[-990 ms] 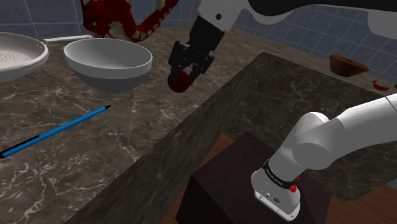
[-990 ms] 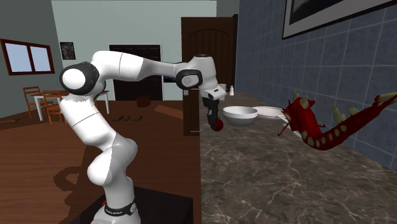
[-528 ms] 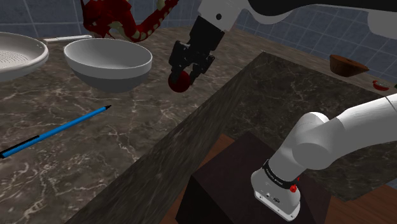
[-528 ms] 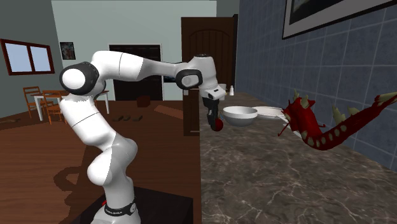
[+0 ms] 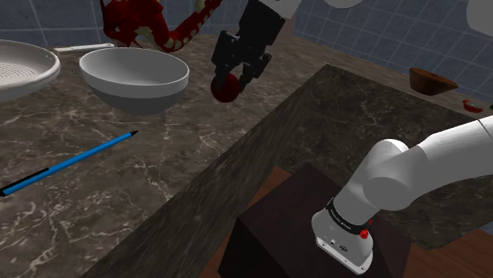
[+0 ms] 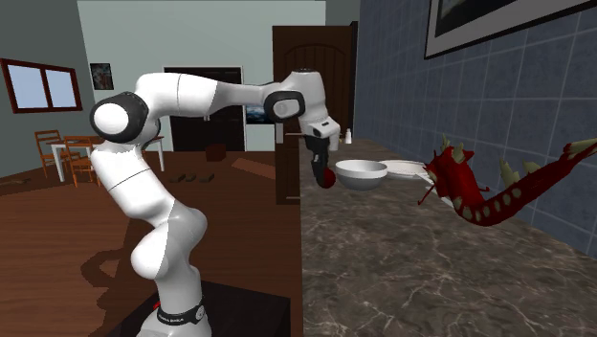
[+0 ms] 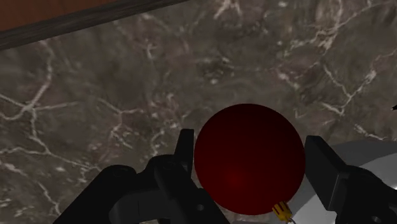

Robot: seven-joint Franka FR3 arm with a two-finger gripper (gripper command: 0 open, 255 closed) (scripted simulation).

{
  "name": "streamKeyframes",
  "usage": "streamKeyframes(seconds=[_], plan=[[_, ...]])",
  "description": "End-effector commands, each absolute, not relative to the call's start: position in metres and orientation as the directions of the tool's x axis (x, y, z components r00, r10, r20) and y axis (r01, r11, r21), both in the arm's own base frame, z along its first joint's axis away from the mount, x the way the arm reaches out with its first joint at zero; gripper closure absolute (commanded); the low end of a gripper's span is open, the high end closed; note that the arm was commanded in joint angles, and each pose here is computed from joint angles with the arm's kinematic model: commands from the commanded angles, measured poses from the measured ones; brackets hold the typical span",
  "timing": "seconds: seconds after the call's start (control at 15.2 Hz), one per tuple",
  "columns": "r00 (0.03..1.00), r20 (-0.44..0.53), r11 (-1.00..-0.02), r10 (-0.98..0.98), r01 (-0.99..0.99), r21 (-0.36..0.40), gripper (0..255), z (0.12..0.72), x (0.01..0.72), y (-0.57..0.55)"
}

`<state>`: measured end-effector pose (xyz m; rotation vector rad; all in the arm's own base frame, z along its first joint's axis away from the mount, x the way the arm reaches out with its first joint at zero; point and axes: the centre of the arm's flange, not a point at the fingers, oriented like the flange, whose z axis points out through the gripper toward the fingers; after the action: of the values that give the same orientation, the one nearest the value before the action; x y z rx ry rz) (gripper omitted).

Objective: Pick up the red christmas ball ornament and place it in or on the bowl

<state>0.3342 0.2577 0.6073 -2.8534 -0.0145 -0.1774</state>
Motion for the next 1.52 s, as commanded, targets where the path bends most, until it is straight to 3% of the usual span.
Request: streamKeyframes(seconds=[0.0, 1.45], plan=[[0.992, 0.123, -0.960, -0.007, 0.027, -0.278, 255, 0.618, 0.334, 0.258], [0.992, 0.123, -0.960, -0.007, 0.027, -0.278, 255, 0.727, 0.343, 0.268]])
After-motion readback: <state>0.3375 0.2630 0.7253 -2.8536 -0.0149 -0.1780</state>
